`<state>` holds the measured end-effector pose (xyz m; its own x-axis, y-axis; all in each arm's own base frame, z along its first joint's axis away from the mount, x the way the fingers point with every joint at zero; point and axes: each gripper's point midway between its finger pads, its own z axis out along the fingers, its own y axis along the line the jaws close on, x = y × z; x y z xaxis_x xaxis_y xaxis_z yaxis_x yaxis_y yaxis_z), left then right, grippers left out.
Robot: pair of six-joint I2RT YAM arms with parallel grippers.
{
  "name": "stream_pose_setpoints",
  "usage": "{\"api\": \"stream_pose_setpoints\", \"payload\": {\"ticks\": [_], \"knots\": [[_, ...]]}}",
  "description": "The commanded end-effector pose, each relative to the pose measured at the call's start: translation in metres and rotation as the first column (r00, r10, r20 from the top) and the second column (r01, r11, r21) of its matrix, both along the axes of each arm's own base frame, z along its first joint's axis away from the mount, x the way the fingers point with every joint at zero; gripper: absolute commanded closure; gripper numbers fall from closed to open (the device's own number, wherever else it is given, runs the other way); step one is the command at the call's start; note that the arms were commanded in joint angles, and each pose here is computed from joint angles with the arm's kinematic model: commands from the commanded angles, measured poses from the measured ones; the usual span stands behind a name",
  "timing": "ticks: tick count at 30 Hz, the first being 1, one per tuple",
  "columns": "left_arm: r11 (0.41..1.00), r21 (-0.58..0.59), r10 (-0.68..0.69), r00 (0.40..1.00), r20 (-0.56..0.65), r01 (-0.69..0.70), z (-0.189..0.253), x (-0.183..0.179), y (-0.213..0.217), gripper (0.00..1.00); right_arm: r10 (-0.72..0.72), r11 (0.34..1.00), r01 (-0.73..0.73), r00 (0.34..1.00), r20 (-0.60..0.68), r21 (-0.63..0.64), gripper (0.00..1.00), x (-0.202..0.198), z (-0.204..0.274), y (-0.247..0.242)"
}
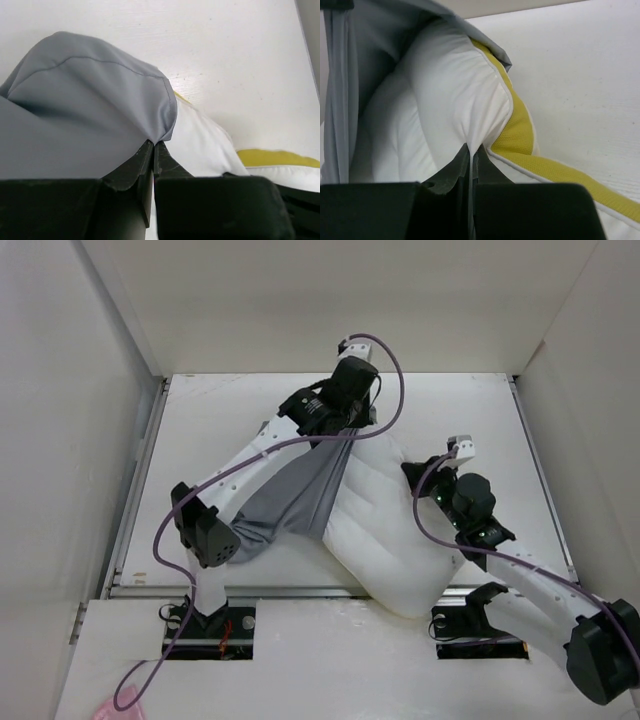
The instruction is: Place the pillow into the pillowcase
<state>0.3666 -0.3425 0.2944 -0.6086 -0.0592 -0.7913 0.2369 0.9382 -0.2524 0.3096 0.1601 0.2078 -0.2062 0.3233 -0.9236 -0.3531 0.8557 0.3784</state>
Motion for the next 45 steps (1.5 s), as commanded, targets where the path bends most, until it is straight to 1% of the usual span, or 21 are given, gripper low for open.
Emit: {"api": "stream_pose_setpoints", "payload": {"ticks": [1,6,11,18,20,23,24,25,26,28,29,30,32,34,35,38,39,40,42,43,45], "knots": [[0.999,-0.014,-0.042,0.997,0.06,0.043,0.014,0.017,-0.02,1.0,0.095,0.995,-0.099,0.978,0.185,0.011,1.0,-0.004,0.056,0.025],[0.971,-0.069,-0.225,0.972,0.072,0.229,0.02,0.011,-0.066,1.0,0.135,0.974,-0.188,0.929,0.343,0.126,1.0,-0.015,0.091,0.039],[0.849,-0.089,-0.514,0.854,0.079,0.52,0.025,-0.056,-0.12,1.0,-0.016,0.976,-0.061,0.936,0.351,0.208,1.0,0.016,0.093,0.026],[0.739,-0.132,-0.672,0.736,-0.076,0.661,-0.021,-0.138,-0.13,1.0,-0.14,0.947,0.041,0.945,0.296,0.319,1.0,0.04,0.087,0.007],[0.741,-0.147,-0.671,0.732,-0.115,0.656,-0.042,-0.144,-0.126,1.0,-0.192,0.936,0.102,0.95,0.247,0.336,1.0,0.044,0.071,-0.002],[0.8,-0.128,-0.6,0.786,-0.149,0.586,-0.054,-0.13,-0.113,1.0,-0.221,0.942,0.165,0.96,0.172,0.291,1.0,0.05,0.046,-0.009],[0.823,-0.106,-0.567,0.81,-0.15,0.557,-0.056,-0.12,-0.107,0.92,-0.235,0.942,0.188,0.961,0.146,0.276,1.0,0.053,0.04,-0.011],[0.847,-0.096,-0.532,0.828,-0.175,0.523,-0.064,-0.112,-0.102,0.48,-0.244,0.941,0.203,0.962,0.123,0.272,0.97,0.053,0.038,-0.012],[0.87,-0.091,-0.494,0.852,-0.173,0.486,-0.059,-0.1,-0.094,0.26,-0.252,0.942,0.222,0.963,0.096,0.252,0.83,0.054,0.029,-0.014],[0.897,-0.058,-0.442,0.887,-0.133,0.438,-0.048,-0.089,-0.086,0.0,-0.264,0.946,0.248,0.963,0.052,0.207,0.68,0.055,0.024,-0.017],[0.909,-0.047,-0.417,0.9,-0.123,0.414,-0.044,-0.084,-0.079,0.0,-0.264,0.95,0.253,0.964,0.034,0.18,0.46,0.053,0.018,-0.018],[0.913,-0.052,-0.407,0.909,-0.093,0.403,-0.031,-0.082,-0.076,0.0,-0.277,0.947,0.267,0.961,0.029,0.176,0.35,0.055,0.025,-0.02],[0.932,-0.063,-0.36,0.932,-0.027,0.358,0.0,-0.082,-0.059,0.0,-0.289,0.951,0.293,0.956,-0.053,0.101,0.21,0.047,0.01,-0.026],[0.96,-0.053,-0.276,0.961,-0.01,0.275,0.002,-0.082,-0.036,0.0,-0.339,0.938,0.345,0.928,-0.153,0.012,0.08,0.04,-0.004,-0.038],[0.965,-0.086,-0.247,0.968,0.034,0.249,0.024,-0.09,-0.022,0.0,-0.36,0.929,0.369,0.916,-0.178,0.017,0.05,0.035,0.0,-0.043],[0.984,-0.066,-0.166,0.986,-0.012,0.165,-0.006,-0.108,0.013,0.0,-0.379,0.925,0.373,0.898,-0.225,-0.069,0.01,0.018,0.0,-0.054],[0.982,-0.14,-0.125,0.992,-0.005,0.123,0.005,-0.119,0.028,0.0,-0.343,0.938,0.325,0.916,-0.207,-0.116,0.01,0.012,0.001,-0.051],[0.989,-0.109,-0.103,0.992,-0.073,0.095,-0.033,-0.129,0.041,0.0,-0.227,0.971,0.205,0.954,-0.194,-0.124,0.01,0.003,0.005,-0.03],[0.993,-0.116,-0.035,0.991,-0.128,0.02,-0.06,-0.142,0.064,0.0,-0.105,0.978,0.059,0.969,-0.226,-0.201,0.01,-0.02,-0.003,-0.01],[0.984,-0.175,-0.003,0.987,-0.161,-0.026,-0.063,-0.155,0.073,0.02,-0.042,0.98,-0.007,0.97,-0.239,-0.2,0.01,-0.031,-0.001,0.004],[0.989,-0.134,0.032,0.967,-0.251,-0.068,-0.12,-0.177,0.092,0.07,0.122,0.951,-0.197,0.947,-0.297,-0.238,0.01,-0.066,-0.015,0.041]]}}
